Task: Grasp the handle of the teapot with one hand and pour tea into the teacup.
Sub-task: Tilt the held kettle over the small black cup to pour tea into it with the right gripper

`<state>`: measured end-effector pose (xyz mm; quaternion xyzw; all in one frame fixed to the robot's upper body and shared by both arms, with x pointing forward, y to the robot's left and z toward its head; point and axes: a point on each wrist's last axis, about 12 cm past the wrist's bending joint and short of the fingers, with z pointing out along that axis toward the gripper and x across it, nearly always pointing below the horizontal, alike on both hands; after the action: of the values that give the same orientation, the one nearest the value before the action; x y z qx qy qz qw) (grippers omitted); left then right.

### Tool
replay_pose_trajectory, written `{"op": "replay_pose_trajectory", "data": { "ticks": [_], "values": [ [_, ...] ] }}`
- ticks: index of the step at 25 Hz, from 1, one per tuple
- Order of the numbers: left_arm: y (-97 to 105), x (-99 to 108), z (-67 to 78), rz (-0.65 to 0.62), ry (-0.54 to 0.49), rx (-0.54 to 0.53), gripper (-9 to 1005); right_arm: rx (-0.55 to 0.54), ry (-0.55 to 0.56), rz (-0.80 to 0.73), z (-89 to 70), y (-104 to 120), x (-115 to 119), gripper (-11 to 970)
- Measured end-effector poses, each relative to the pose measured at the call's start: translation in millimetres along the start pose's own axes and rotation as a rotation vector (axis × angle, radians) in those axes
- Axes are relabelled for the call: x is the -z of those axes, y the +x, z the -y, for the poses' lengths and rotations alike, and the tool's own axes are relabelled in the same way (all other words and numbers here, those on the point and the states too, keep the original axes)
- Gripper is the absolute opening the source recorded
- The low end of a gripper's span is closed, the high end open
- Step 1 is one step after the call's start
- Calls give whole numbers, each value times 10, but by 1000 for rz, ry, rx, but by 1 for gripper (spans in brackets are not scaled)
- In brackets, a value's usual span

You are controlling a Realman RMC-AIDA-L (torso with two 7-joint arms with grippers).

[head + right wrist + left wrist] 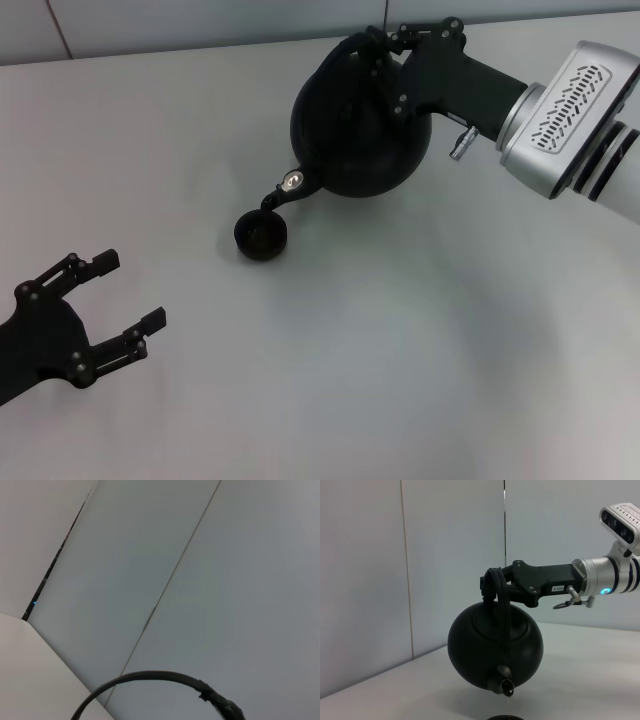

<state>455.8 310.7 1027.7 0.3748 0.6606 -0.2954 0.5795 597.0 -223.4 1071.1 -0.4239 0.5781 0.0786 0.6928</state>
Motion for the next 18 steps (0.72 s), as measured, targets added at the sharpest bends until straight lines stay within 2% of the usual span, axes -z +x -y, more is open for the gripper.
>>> {"op": "replay_pose_trajectory", "data": {
  "ticks": [18],
  "values": [
    [5,16,12,2,1,4,846,-1,-1,-3,-13,4,0,90]
  ]
}}
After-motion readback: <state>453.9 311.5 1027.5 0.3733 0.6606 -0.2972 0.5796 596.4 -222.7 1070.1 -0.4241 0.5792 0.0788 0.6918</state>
